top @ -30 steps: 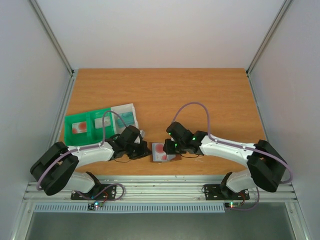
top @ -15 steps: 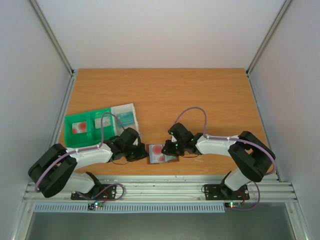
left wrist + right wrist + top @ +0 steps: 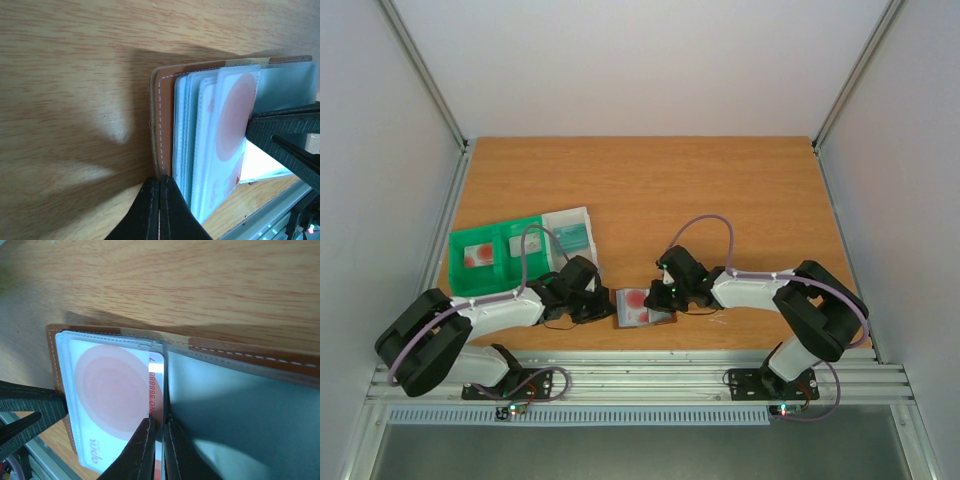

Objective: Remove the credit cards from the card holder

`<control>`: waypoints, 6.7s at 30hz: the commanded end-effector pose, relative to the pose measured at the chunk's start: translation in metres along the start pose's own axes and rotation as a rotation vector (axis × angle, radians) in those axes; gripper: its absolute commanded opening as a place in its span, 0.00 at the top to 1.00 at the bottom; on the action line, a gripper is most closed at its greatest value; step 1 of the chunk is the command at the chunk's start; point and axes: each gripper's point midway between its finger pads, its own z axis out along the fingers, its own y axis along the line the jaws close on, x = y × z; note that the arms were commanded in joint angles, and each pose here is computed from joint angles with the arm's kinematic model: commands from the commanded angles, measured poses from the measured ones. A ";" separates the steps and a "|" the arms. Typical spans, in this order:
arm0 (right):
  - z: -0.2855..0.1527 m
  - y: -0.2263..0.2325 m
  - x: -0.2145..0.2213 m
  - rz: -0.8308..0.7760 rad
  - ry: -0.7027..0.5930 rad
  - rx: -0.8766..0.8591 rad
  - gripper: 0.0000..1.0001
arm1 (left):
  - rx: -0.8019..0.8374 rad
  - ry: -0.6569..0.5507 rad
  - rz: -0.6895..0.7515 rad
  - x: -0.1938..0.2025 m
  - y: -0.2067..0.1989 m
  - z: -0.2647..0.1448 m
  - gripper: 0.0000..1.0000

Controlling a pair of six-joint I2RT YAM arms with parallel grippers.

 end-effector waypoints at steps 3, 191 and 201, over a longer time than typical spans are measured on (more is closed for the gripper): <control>-0.007 -0.024 0.002 0.002 -0.013 0.069 0.95 | -0.041 -0.012 0.020 0.003 0.011 -0.004 1.00; -0.190 0.150 0.054 -0.557 0.241 -0.557 0.65 | 0.756 0.233 0.580 0.065 -0.171 -0.157 1.00; -0.196 0.152 0.060 -0.575 0.233 -0.594 0.79 | 0.825 0.219 0.617 0.064 -0.184 -0.167 1.00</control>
